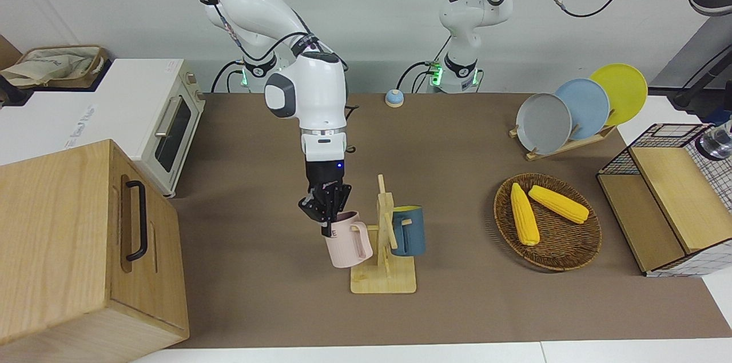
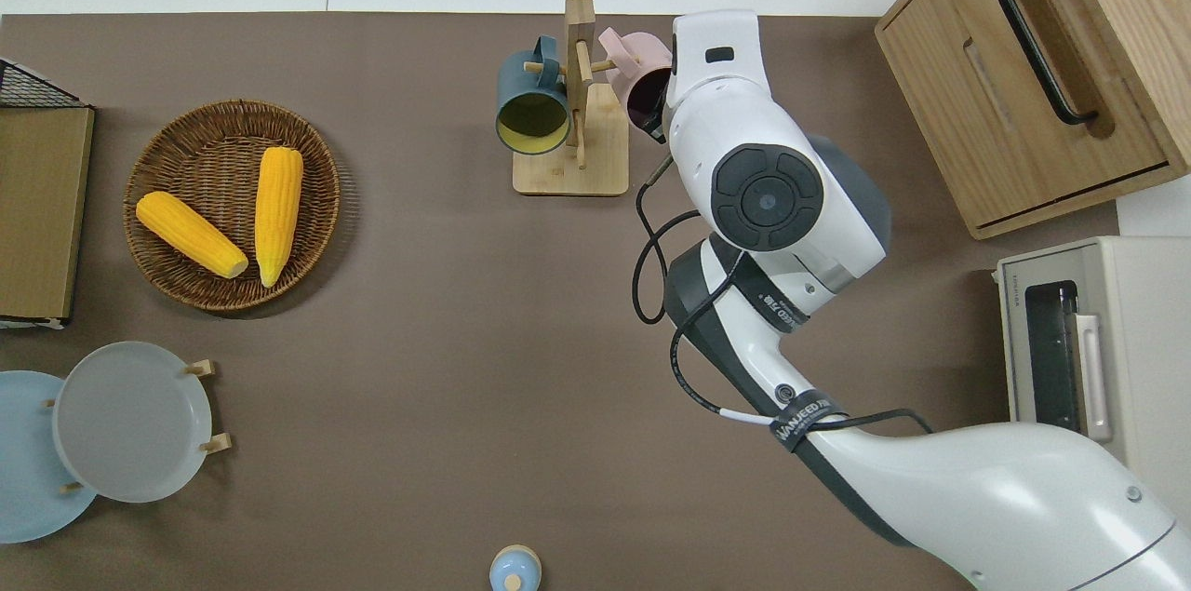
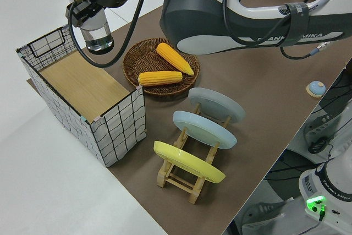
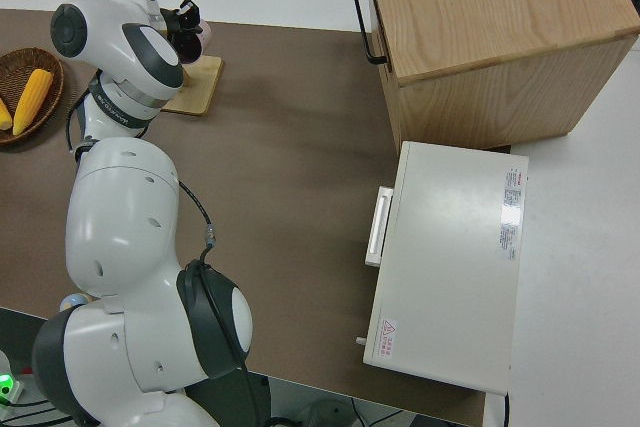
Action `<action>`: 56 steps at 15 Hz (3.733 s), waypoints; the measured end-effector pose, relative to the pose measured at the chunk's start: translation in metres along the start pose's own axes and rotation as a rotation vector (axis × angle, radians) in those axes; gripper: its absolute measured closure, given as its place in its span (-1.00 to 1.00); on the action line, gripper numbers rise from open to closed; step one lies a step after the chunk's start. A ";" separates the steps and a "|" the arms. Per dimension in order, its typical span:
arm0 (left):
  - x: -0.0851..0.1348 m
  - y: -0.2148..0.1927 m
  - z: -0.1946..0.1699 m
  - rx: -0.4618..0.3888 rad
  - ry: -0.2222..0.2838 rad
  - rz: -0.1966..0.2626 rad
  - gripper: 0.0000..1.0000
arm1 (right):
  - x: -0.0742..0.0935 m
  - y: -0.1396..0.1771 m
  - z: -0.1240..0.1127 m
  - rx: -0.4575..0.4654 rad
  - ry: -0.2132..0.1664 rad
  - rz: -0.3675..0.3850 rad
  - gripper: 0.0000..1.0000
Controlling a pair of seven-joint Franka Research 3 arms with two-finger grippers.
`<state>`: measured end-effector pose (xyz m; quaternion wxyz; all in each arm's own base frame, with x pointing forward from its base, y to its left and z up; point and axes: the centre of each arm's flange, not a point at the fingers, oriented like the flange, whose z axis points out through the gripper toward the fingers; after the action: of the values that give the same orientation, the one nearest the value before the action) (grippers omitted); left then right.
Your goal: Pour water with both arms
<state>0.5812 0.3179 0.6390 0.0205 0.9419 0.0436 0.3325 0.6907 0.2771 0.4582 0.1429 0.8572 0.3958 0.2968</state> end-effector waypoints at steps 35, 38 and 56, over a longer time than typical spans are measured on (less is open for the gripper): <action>-0.097 0.204 -0.024 0.005 -0.112 -0.025 -0.27 | -0.078 0.058 -0.104 0.511 -0.616 0.905 0.89; -0.126 0.227 -0.029 -0.013 -0.124 -0.011 -0.27 | -0.051 0.021 -0.122 0.556 -0.658 0.975 0.89; -0.237 0.283 -0.028 -0.024 -0.216 0.053 -0.27 | 0.048 -0.255 -0.076 0.652 -0.600 1.234 0.89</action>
<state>0.3993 0.0133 0.5314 0.0278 0.9727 0.0120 0.2300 0.5161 0.4792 0.4140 -0.2080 0.9660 -0.1436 -0.0549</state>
